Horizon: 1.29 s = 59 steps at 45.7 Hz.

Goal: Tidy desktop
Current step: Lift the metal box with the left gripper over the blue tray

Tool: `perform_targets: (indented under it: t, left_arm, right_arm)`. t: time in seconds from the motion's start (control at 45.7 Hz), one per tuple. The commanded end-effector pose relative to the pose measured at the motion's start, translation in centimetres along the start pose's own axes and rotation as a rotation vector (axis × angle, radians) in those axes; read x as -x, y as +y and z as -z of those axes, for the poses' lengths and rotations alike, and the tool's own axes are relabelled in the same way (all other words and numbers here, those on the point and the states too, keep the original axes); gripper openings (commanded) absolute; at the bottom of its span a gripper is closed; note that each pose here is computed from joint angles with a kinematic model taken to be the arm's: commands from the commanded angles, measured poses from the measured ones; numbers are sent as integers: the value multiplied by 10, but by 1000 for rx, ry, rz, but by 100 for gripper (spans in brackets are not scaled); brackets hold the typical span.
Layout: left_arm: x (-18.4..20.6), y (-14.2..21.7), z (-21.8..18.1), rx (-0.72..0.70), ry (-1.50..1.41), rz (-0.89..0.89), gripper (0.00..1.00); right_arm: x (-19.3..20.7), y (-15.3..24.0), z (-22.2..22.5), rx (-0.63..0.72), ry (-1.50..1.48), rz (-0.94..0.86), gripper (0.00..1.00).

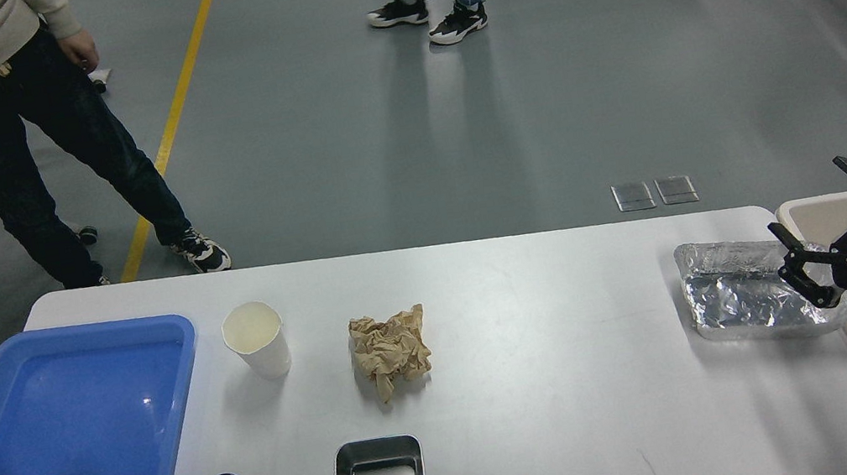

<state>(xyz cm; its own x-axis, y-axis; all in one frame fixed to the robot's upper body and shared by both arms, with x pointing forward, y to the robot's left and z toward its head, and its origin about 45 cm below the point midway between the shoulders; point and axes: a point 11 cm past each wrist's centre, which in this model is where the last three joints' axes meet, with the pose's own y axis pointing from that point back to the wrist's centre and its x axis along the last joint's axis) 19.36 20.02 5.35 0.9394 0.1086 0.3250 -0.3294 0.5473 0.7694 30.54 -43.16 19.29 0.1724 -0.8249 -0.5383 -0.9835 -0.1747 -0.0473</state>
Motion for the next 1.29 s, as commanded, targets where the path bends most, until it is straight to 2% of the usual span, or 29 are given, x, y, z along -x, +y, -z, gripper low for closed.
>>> perform_targets:
  t: [0.0, 0.109, 0.306, 0.525, 0.7, 1.116, 1.269]
  left_arm:
    - [1, 5, 6, -10, -3, 15, 7]
    - [0, 8, 9, -12, -6, 11, 1]
    - [-9, 15, 14, -16, -14, -10, 0]
    - [-51, 41, 0, 16, -101, -87, 0]
    - [-74, 76, 5, -6, -152, -94, 0]
    - [-148, 192, 21, -77, -169, -244, 0]
    - [-169, 224, 16, -68, -159, -291, 0]
  right_arm:
    - [-1, 0, 0, 1, 1, -2, 100]
    - [-1, 0, 0, 1, 2, -4, 100]
    - [-1, 0, 0, 0, -1, -4, 100]
    - [0, 0, 1, -1, 1, -1, 100]
    - [0, 0, 1, -1, 3, -1, 100]
    - [0, 0, 1, -1, 3, -1, 100]
    - [1, -1, 0, 1, 1, 2, 100]
